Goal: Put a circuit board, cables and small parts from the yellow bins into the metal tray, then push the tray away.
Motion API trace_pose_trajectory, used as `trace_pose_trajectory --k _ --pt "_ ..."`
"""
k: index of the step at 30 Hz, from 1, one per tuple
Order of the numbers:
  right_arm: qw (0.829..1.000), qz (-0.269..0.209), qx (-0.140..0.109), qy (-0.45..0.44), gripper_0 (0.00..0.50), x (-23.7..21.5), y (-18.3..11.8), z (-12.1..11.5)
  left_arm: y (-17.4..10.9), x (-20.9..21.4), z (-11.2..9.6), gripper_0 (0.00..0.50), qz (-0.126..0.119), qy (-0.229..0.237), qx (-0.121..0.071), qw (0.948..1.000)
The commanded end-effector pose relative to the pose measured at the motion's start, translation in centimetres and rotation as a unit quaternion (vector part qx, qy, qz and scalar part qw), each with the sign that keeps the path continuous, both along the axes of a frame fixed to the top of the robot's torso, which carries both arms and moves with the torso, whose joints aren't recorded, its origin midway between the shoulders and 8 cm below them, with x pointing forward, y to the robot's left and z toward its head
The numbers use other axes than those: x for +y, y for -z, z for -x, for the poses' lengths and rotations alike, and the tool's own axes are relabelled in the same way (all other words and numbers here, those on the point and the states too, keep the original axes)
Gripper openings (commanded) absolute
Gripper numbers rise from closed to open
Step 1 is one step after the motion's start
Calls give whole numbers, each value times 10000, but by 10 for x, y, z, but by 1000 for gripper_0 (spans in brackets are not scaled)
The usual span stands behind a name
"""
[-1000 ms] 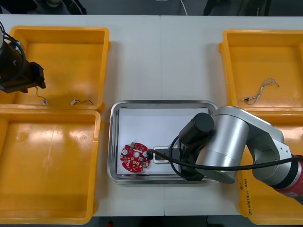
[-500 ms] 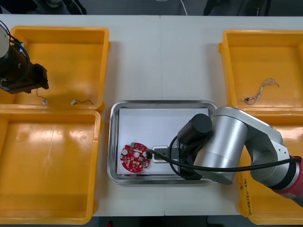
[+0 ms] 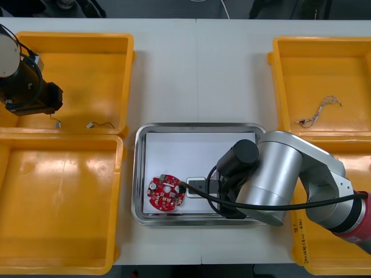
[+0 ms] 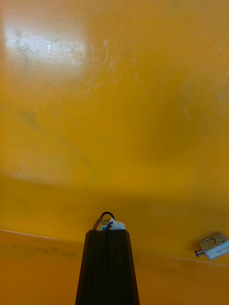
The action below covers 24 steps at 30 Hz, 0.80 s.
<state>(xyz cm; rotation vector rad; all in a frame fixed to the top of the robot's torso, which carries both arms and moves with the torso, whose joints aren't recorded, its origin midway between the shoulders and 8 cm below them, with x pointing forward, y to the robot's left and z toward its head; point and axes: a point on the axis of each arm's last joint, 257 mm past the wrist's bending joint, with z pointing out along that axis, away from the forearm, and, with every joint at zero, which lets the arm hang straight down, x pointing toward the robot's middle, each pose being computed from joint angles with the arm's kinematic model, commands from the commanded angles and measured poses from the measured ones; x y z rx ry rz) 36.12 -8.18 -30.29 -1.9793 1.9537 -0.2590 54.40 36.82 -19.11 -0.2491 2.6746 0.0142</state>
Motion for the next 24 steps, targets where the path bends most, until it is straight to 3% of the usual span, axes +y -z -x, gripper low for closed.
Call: trace_pose_trajectory --k 1,9,14,19,24 --pt "9996 -160 -52 239 500 8 -21 -10 -15 18 -3 0 -361 303 -110 9988" --pt "9980 -287 170 531 500 7 -79 -23 -22 19 -5 0 -287 338 -185 9988" --pt "9886 -801 437 1201 500 2 -117 -28 -33 22 -9 0 -273 375 -315 9984" --pt "9724 -1430 305 1818 500 5 -156 -47 -41 24 -16 0 -358 411 -444 9975" --pt "9404 -2144 88 2639 500 -4 -201 -71 -44 25 -22 0 -419 428 -573 9966"
